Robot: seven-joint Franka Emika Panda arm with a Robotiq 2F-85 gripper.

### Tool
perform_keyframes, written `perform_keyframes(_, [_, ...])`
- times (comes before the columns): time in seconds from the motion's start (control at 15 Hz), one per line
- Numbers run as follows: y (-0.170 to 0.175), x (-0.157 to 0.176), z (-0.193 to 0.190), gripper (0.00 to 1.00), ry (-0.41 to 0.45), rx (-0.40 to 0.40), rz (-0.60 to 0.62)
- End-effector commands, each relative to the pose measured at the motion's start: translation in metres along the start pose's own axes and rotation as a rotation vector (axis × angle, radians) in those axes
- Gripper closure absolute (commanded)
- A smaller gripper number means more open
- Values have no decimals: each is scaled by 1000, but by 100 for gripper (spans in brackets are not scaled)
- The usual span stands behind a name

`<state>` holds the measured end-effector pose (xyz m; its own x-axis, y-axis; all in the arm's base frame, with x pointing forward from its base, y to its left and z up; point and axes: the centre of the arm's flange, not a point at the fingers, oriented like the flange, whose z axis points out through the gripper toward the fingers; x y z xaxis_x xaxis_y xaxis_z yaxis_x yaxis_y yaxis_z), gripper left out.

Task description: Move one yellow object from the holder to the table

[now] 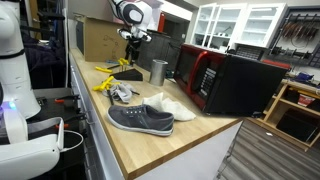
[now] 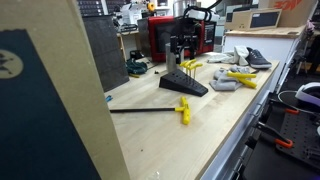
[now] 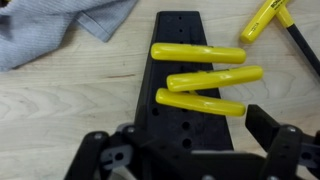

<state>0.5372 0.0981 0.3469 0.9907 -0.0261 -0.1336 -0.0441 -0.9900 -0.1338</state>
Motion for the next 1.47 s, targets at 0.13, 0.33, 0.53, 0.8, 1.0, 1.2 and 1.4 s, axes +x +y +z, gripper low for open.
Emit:
perform_keyframes(0.13, [-1, 1, -6, 0, -33, -24, 6])
perform_keyframes(0.33, [0, -1, -5, 0, -42, -39, 11])
perform_keyframes(0.53, [1, -2, -6, 0, -48, -54, 18])
perform_keyframes(0.8, [2, -4, -7, 0, -52, -78, 35])
perform_keyframes(1.0, [2, -5, -7, 0, -50, -78, 54])
perform_keyframes(1.2, [0, -6, -6, 0, -44, -57, 50])
perform_keyframes(1.4, [-1, -6, -5, 0, -43, -57, 59])
